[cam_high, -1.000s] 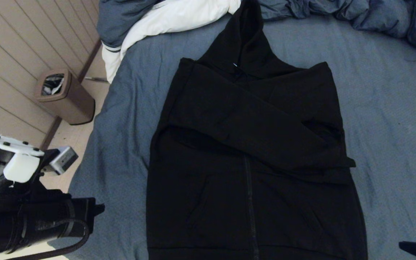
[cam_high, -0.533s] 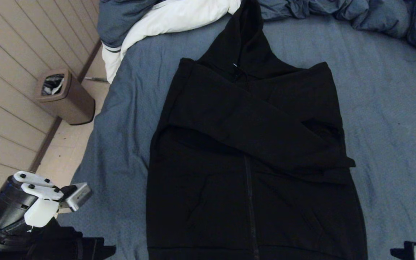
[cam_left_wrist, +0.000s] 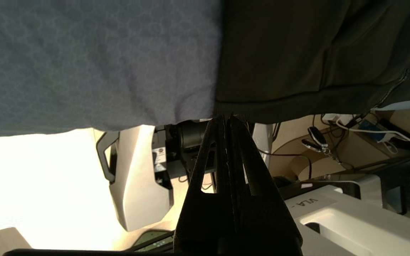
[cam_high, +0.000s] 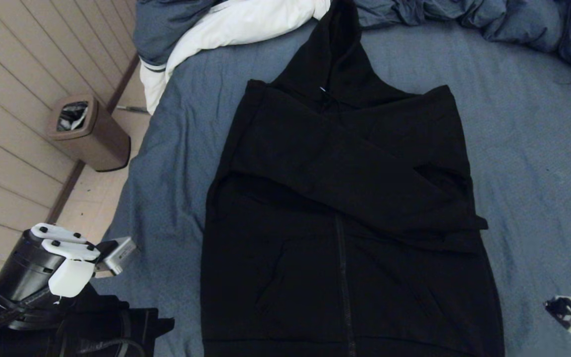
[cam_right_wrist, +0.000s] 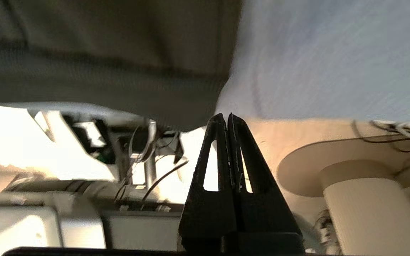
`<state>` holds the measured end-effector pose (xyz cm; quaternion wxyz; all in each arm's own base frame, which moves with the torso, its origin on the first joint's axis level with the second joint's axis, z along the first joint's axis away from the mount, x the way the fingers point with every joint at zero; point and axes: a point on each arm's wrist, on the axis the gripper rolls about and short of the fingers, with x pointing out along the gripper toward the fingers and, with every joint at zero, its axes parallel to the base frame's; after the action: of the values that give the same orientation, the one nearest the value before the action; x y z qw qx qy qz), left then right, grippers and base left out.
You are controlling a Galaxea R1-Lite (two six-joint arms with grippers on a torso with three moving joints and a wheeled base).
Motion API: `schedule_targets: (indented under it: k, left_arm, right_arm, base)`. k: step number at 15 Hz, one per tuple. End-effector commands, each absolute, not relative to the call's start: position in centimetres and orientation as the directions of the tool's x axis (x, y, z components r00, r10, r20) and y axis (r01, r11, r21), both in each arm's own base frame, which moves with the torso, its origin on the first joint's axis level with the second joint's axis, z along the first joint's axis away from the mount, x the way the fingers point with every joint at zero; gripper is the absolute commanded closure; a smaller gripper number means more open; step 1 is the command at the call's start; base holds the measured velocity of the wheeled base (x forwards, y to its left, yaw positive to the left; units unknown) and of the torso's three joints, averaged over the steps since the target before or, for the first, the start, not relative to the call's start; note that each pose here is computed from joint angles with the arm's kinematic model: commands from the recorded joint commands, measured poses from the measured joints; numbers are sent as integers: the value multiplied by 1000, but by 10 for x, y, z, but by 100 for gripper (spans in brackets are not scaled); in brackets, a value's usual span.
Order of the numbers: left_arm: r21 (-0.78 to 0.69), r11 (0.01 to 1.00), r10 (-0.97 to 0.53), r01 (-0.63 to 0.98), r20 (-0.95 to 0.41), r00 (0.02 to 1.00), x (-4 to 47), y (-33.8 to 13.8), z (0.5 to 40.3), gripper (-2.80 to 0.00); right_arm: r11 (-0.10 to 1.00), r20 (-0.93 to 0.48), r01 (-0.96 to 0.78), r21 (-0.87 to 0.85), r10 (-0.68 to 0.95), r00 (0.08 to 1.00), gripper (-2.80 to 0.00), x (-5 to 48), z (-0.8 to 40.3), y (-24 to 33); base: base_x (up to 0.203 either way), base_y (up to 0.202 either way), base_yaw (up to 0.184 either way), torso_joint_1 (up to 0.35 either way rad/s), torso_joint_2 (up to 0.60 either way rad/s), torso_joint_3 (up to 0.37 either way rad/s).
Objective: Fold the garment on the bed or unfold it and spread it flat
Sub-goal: Fold the black sweatshirt
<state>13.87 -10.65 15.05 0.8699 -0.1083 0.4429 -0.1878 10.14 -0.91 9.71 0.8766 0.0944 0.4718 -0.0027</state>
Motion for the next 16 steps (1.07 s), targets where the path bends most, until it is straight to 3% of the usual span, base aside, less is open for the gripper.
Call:
schedule_targets:
  k: [1,6,7,9,16]
  left_arm:
    - [-354,907,-421,228,-732,537,141,-108,151,0]
    - [-350,909,-415,225,-738,532,144,-110,150,0]
    - [-352,908,-418,226,-736,533,146,-112,151,0]
    - [-351,909,-417,227,-736,533,147,-113,151,0]
    - [-349,910,-414,224,-736,536,147,-113,151,0]
  right_arm:
    - [980,-824,81,182,107,556,0,95,94,-8]
    - [976,-843,71,206,140,519,0,96,86,-7]
    - [977,-834,67,204,137,534,-280,100,85,-8]
    - [979,-810,61,196,127,573,-280,106,83,-9]
    - [974,-845,56,218,160,510,-280,115,71,-9]
  base:
    - [0,0,0,0,0,0]
    - [0,0,0,0,0,0]
    - [0,0,0,0,0,0]
    - [0,0,0,0,0,0]
    - [0,0,0,0,0,0]
